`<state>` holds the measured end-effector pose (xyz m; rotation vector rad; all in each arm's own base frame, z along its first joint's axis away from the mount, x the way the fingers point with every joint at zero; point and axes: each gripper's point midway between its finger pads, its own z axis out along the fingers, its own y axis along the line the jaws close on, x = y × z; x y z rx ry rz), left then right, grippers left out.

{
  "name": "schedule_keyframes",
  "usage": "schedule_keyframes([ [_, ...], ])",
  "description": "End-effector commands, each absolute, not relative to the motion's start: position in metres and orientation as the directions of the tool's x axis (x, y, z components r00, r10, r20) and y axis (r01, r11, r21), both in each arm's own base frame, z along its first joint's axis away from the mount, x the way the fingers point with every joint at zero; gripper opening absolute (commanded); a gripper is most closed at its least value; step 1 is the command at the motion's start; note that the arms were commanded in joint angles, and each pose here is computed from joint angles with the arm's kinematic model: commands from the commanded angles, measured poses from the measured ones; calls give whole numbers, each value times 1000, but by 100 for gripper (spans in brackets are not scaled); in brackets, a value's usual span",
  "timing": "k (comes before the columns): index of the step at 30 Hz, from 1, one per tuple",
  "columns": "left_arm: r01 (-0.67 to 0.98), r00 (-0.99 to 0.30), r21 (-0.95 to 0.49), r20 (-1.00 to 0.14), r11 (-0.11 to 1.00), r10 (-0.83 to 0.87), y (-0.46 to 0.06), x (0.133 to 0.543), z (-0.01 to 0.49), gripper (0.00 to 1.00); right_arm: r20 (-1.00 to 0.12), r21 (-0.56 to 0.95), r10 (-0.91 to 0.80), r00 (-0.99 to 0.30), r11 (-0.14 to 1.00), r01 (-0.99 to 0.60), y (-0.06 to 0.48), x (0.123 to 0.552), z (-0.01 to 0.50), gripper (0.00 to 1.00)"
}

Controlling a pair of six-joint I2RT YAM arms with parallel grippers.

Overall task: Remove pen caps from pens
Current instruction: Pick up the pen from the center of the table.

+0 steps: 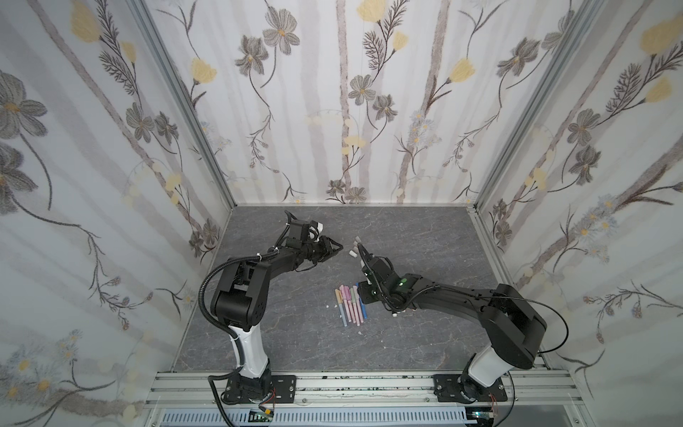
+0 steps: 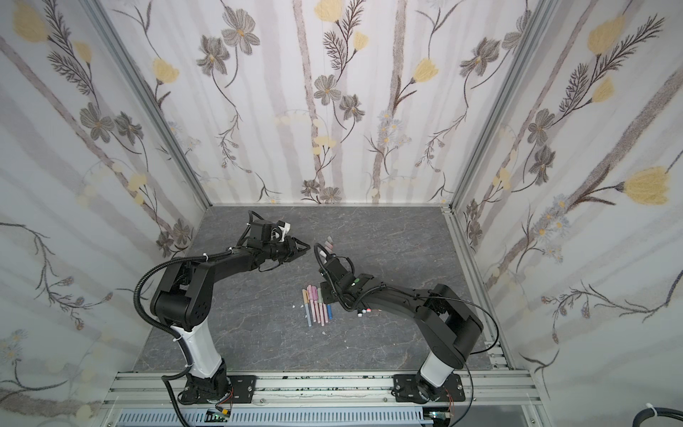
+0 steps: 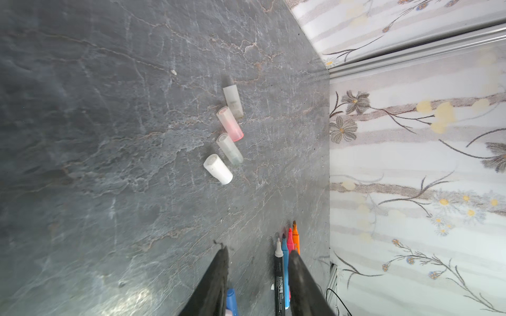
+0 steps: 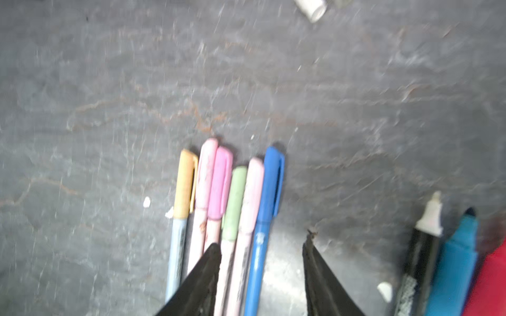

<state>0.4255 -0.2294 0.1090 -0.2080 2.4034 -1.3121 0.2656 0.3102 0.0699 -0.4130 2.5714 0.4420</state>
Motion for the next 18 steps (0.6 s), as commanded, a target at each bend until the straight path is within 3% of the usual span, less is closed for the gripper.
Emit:
schedule_keyframes([
  [1, 63, -912, -799, -289, 598, -291, -218, 414, 104, 36, -450, 190, -199, -871, 931, -311, 298, 249, 51, 48],
  [18, 52, -911, -795, -286, 605, -298, -207, 393, 98, 36, -427, 138, -212, -879, 945, -296, 294, 241, 24, 42],
])
